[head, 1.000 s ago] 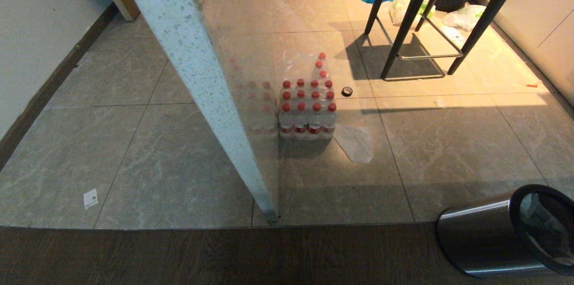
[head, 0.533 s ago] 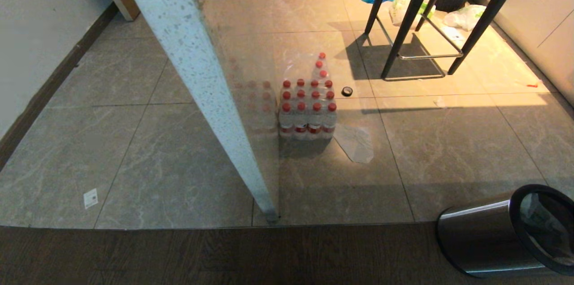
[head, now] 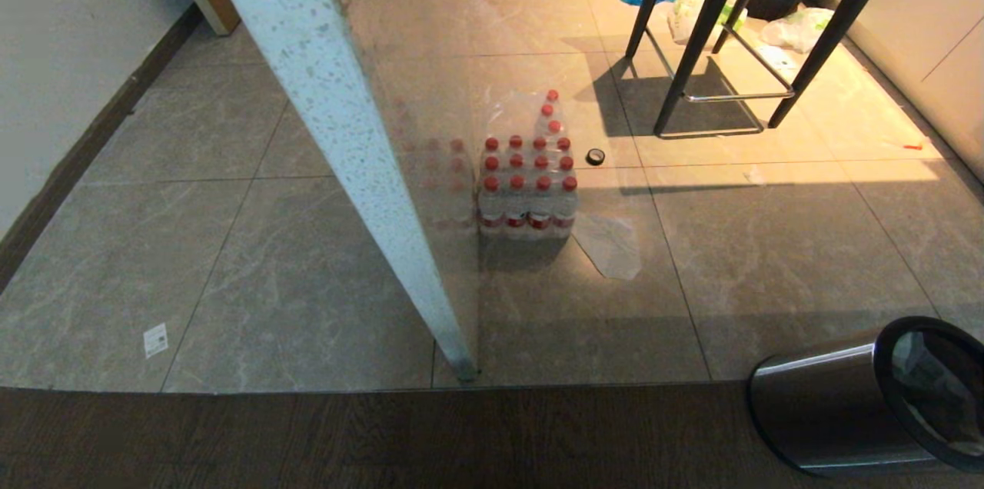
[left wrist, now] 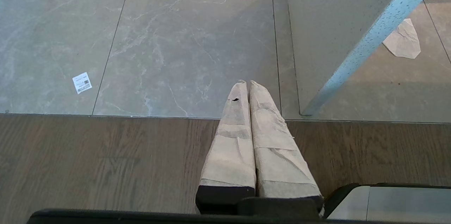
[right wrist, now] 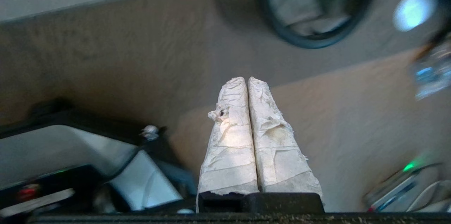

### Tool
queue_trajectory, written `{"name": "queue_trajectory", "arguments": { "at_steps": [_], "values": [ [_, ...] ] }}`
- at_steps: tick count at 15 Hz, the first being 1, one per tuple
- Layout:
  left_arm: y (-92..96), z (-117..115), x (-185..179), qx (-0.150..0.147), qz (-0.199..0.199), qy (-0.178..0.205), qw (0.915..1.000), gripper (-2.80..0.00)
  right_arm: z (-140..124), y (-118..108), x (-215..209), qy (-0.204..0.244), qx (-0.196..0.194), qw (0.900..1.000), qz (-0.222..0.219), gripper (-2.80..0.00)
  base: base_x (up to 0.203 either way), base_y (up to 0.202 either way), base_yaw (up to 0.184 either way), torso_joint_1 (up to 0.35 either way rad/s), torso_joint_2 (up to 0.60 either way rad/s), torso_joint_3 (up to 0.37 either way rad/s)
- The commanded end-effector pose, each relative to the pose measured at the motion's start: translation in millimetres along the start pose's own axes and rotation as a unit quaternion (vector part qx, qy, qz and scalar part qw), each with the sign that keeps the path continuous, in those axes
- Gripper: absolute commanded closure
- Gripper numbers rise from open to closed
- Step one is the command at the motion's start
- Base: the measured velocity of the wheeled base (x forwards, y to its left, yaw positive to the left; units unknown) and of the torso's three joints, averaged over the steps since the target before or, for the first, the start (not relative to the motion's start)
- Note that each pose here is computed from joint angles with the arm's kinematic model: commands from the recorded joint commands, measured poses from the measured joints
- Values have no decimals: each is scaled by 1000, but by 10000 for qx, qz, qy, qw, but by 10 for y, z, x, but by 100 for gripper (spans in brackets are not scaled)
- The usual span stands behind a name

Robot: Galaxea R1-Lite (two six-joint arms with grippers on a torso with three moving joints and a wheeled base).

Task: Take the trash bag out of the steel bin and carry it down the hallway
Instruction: Place the outer trash can on the ground

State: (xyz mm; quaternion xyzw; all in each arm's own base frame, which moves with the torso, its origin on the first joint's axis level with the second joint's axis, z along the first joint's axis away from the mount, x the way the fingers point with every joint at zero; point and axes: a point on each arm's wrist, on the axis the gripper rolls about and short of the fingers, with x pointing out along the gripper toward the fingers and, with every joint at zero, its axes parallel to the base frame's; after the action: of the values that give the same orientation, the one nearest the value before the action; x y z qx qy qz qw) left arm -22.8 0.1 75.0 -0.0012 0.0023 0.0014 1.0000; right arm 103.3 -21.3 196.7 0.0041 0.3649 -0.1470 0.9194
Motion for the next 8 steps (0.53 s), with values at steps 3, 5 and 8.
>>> {"name": "queue_trajectory", "arguments": {
  "at_steps": [3, 5, 8],
  "values": [
    [0, 0, 0, -4, 2, 0, 10000, 0, 482, -283, 1030, 931, 487, 9945, -24, 0, 0, 0, 0, 0, 0, 0],
    [0, 0, 0, -4, 2, 0, 10000, 0, 576, -538, 1398, 1133, 601, 9916, -188, -280, 0, 0, 0, 0, 0, 0],
    [0, 0, 0, -4, 2, 0, 10000, 0, 534, -885, 1826, 1303, 483, 9895, -393, -280, 0, 0, 0, 0, 0, 0]
  ]
}}
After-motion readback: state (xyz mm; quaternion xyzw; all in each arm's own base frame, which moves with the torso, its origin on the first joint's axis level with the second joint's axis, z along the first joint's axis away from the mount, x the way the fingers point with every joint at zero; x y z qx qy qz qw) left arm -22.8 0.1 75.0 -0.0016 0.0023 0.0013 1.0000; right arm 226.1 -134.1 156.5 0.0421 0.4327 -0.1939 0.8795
